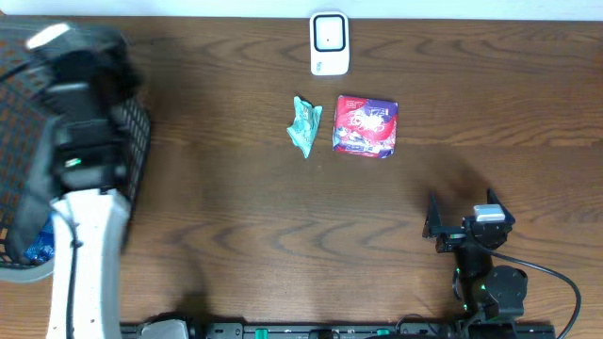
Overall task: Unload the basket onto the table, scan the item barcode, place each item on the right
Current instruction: 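Place the green packet left of the pad package and release, then grasp the blue snack wrapper in the basket with left gripper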
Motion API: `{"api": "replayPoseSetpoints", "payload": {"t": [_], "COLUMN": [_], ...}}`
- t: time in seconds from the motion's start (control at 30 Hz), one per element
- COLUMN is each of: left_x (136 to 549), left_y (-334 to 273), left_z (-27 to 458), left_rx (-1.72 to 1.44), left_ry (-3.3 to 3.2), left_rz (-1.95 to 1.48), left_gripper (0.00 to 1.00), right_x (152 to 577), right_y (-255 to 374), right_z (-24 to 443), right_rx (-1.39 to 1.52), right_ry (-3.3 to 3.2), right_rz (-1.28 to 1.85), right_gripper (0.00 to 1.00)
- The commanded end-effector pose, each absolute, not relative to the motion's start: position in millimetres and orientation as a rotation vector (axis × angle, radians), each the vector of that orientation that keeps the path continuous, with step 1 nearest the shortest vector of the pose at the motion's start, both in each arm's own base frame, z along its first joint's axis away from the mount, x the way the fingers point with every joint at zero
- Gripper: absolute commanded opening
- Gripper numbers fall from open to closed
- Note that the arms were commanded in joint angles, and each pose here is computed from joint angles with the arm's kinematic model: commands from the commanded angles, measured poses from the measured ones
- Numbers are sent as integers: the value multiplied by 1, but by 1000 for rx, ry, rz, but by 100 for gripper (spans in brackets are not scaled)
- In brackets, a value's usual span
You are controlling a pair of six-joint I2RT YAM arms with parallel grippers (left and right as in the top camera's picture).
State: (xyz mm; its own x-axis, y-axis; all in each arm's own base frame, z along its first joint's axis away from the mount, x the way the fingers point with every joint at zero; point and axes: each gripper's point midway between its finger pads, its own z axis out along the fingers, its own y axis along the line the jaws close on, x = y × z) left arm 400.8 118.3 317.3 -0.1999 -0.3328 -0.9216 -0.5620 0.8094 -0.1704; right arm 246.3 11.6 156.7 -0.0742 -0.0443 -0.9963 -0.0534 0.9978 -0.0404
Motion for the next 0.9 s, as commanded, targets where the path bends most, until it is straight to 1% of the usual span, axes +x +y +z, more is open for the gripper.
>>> {"api": "replayPoseSetpoints", "payload": {"t": [0.0, 0.13, 0.27, 0.43, 0.53, 0.6, 0.77, 0.87], "left_x": [361, 330, 303, 265, 250, 248, 267, 271], "left_y": [188, 228, 253, 274, 277, 271, 250, 253], "left_z": [323, 303, 275, 221, 188, 168, 122, 104], "left_rx": [-825, -943, -1055, -1180, -1250, -1267, -1183, -1183], "left_ry": [1776, 1825, 1909, 2117, 2239, 2324, 2506, 2542], "left_rz": [448, 503, 543, 621, 624, 587, 357, 349], "left_gripper": [88, 88, 88, 88, 88, 88, 88, 88], "right_x": [246, 246, 246, 246, 246, 246, 246, 246], "right_y": [10, 10, 10, 10, 10, 10, 10, 10], "right_z": [155, 155, 155, 155, 155, 155, 155, 155], "right_rx": [-78, -78, -78, -78, -78, -78, -78, -78], "right_ry": [1650, 1650, 1650, 1650, 1650, 1650, 1650, 1650], "right_rz": [-9, -9, -9, -9, -9, -9, -9, -9], "right_gripper": [99, 99, 99, 99, 99, 99, 99, 99]}}
